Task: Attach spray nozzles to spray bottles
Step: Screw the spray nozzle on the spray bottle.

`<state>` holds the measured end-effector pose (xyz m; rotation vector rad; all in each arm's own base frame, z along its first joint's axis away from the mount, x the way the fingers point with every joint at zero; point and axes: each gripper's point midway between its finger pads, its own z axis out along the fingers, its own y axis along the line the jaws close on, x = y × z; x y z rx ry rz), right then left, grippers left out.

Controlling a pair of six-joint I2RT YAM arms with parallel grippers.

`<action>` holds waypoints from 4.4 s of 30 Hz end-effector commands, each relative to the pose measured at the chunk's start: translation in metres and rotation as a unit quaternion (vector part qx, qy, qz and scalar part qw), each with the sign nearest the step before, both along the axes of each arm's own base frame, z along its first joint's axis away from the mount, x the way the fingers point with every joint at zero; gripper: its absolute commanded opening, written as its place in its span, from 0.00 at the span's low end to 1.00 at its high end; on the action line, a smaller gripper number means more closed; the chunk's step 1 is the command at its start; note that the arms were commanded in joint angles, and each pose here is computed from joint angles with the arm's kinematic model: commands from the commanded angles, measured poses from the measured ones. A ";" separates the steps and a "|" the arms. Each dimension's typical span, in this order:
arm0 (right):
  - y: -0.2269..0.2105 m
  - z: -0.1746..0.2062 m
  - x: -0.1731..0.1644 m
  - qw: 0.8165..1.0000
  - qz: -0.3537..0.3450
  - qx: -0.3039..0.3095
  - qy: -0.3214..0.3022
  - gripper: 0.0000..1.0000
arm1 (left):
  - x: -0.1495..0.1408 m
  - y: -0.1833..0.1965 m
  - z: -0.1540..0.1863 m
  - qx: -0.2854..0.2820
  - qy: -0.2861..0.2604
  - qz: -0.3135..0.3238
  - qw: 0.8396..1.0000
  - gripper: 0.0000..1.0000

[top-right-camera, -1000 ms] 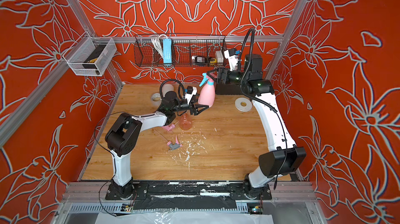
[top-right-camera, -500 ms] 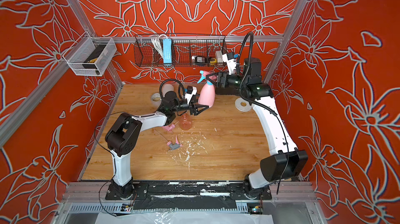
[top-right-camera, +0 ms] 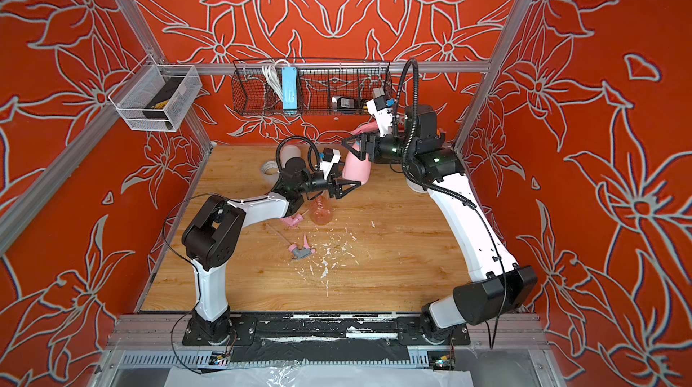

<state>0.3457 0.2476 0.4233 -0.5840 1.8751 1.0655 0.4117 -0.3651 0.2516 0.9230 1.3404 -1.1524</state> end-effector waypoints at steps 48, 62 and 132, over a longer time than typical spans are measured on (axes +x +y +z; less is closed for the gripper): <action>-0.019 0.015 0.006 0.999 0.024 0.033 -0.006 0.80 | 0.006 0.011 0.018 -0.004 -0.030 -0.002 1.000 0.35; 0.006 0.008 -0.007 0.999 0.035 -0.026 -0.023 0.80 | -0.003 0.005 0.019 -0.001 -0.033 -0.013 0.999 0.35; -0.021 -0.023 0.036 0.998 0.013 -0.060 -0.024 0.56 | -0.020 0.007 0.043 -0.010 -0.036 -0.054 0.998 0.35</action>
